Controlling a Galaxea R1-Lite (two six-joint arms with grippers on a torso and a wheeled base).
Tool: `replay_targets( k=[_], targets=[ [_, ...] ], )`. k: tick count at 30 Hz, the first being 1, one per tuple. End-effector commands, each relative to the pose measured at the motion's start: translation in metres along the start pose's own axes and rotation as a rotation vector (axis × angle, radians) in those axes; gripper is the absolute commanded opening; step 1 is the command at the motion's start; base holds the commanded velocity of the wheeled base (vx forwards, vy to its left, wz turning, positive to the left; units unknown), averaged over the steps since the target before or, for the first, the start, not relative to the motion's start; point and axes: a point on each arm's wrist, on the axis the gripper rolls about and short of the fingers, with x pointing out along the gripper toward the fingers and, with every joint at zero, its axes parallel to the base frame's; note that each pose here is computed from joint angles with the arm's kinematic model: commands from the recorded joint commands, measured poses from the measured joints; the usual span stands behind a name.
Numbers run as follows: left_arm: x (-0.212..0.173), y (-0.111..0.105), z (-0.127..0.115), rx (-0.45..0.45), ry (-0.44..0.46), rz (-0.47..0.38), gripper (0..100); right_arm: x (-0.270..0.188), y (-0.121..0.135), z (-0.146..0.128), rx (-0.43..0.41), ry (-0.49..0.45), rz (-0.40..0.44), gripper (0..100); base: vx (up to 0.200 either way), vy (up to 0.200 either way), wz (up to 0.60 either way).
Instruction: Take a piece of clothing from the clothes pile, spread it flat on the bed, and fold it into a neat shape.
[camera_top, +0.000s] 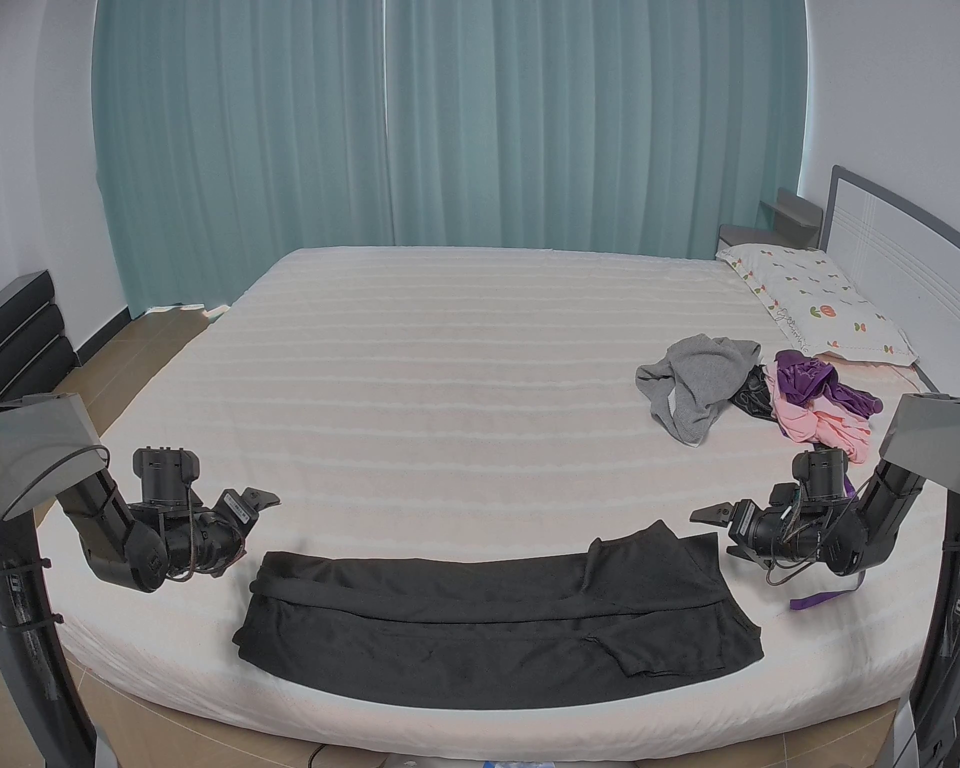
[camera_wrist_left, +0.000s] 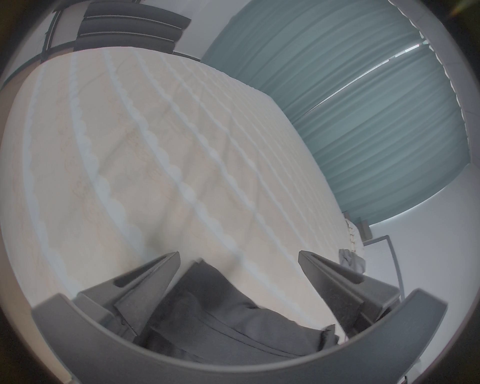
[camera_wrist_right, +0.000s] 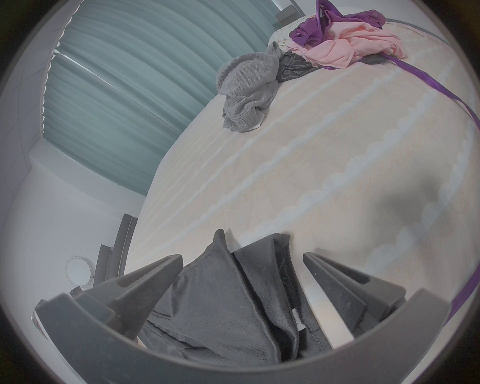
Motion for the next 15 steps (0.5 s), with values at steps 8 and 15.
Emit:
replay_targets(
  k=[8,15],
  targets=[
    [0.011,-0.043,-0.070,0.080,0.060,0.000,100,-0.002,0.002,0.001,0.000,-0.004,0.005,100,0.000,0.000,0.00],
    [0.028,-0.030,-0.091,0.113,0.057,0.085,100,-0.004,0.003,-0.001,0.000,-0.001,0.004,100,0.000,0.000,0.00]
  ],
)
